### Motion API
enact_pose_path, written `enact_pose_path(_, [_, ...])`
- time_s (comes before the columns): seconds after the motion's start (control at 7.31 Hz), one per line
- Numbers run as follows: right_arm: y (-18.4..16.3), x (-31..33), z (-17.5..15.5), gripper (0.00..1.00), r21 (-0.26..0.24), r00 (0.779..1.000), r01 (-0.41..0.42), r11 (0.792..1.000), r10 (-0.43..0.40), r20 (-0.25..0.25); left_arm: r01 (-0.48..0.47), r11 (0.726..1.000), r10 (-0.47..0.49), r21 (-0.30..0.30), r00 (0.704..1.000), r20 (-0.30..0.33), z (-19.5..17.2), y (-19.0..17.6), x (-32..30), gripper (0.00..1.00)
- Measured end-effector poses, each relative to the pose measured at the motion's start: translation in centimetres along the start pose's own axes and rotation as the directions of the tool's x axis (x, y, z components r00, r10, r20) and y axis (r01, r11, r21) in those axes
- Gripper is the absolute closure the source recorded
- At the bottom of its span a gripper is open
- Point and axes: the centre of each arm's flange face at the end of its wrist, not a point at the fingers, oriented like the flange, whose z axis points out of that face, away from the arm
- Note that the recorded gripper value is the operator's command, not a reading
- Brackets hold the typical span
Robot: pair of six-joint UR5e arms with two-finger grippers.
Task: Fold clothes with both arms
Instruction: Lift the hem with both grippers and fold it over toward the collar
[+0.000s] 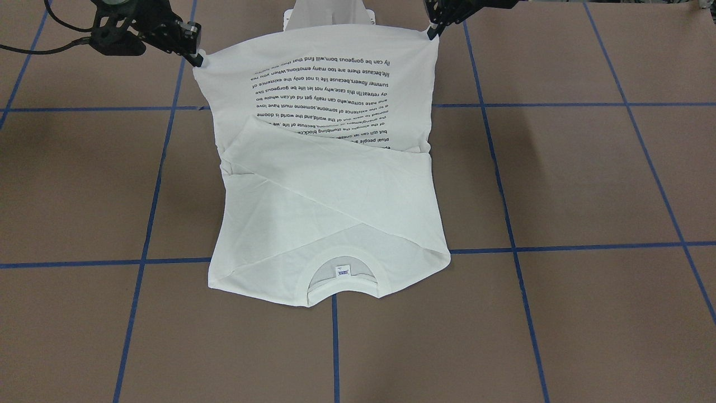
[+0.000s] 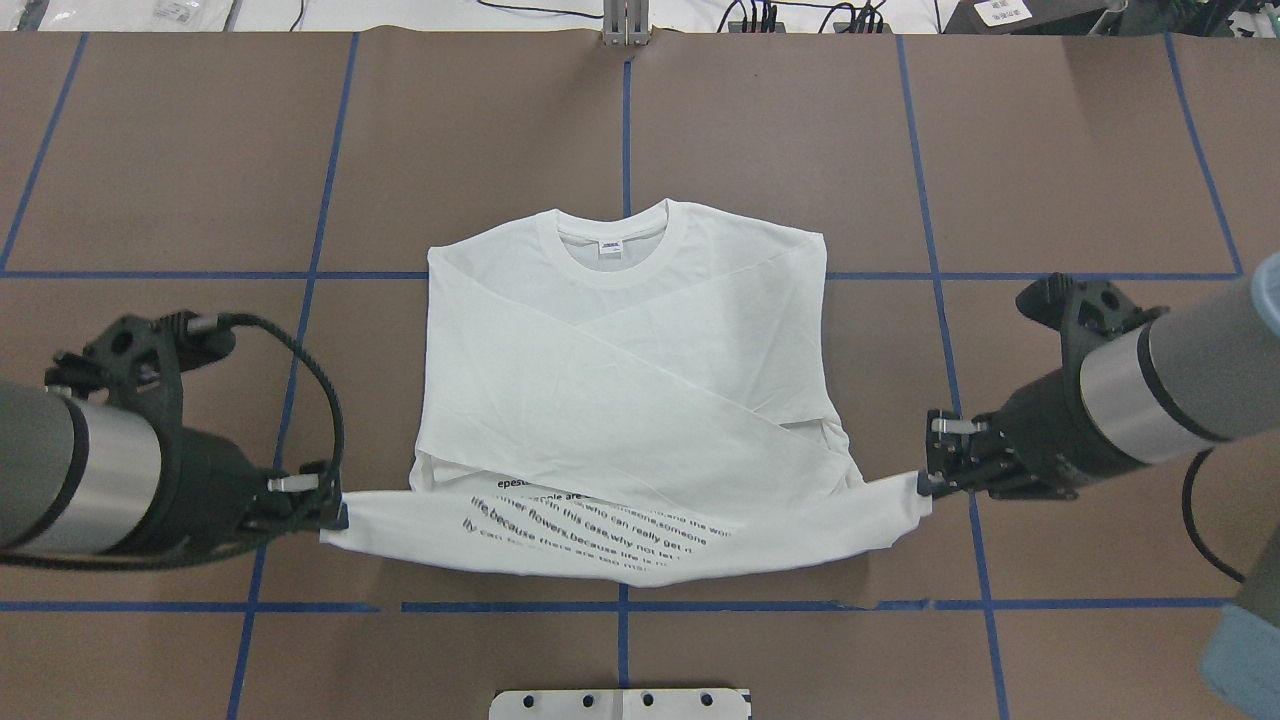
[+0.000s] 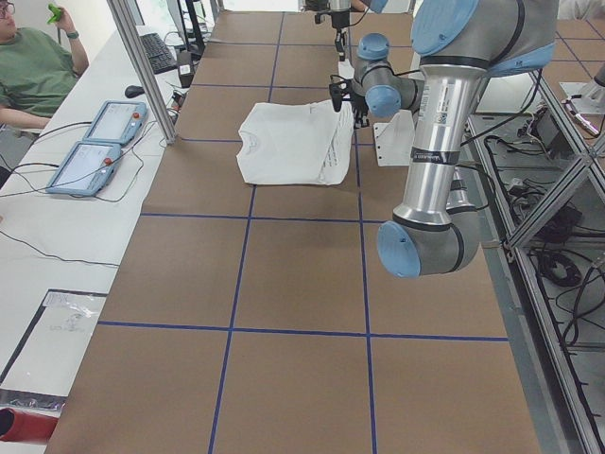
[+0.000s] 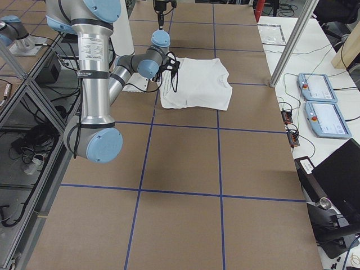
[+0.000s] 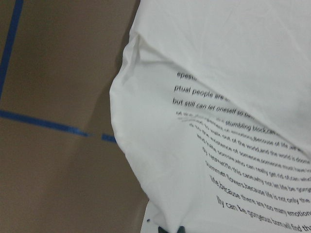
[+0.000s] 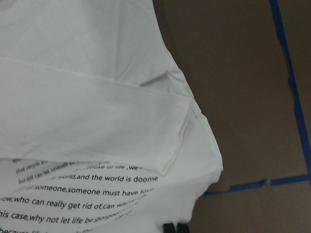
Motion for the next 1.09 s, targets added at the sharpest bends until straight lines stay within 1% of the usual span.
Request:
enact_pose_path(0.14, [-4.3, -1.9, -1.1, 1.00, 0.054, 0.999, -0.028, 0.998, 0.026, 0.033, -0.014, 0.999, 0.013, 0.043, 1.000, 0.011, 0.3, -4.5, 0.8, 1.00])
enact_pose_path(0.27, [-9.2, -4.7, -1.6, 1.00, 0.104, 0.998, -0.048, 0.993, 0.043, 0.054, -0.017, 0.997, 0.014, 0.079, 0.999, 0.033, 1.5, -8.6, 1.8, 1.00])
enact_pose_path(0.41, [-13.9, -7.3, -0.9, 1.00, 0.149, 0.998, -0.054, 0.987, 0.048, 0.044, -0.022, 0.994, 0.016, 0.106, 0.998, 0.055, 3.0, -12.3, 2.4, 1.00])
enact_pose_path(0.55, [-17.6, -8.8, 0.5, 1.00, 0.186, 0.999, -0.048, 0.981, 0.047, 0.012, -0.022, 0.992, 0.014, 0.127, 0.998, 0.062, 4.7, -15.3, 2.5, 1.00])
enact_pose_path(0.68, [-20.8, -9.7, 2.4, 1.00, 0.212, 0.999, -0.036, 0.977, 0.043, -0.026, -0.021, 0.989, 0.013, 0.148, 0.998, 0.056, 6.3, -17.9, 2.2, 1.00])
enact_pose_path(0.82, [-23.3, -9.9, 4.4, 1.00, 0.224, 0.998, -0.029, 0.974, 0.041, -0.049, -0.020, 0.987, 0.013, 0.160, 0.999, 0.049, 8.2, -20.2, 2.0, 1.00])
enact_pose_path(1.09, [-26.7, -9.3, 7.7, 1.00, 0.225, 0.996, -0.032, 0.974, 0.050, -0.074, -0.015, 0.985, 0.008, 0.173, 0.999, 0.043, 12.5, -24.2, 1.6, 1.00])
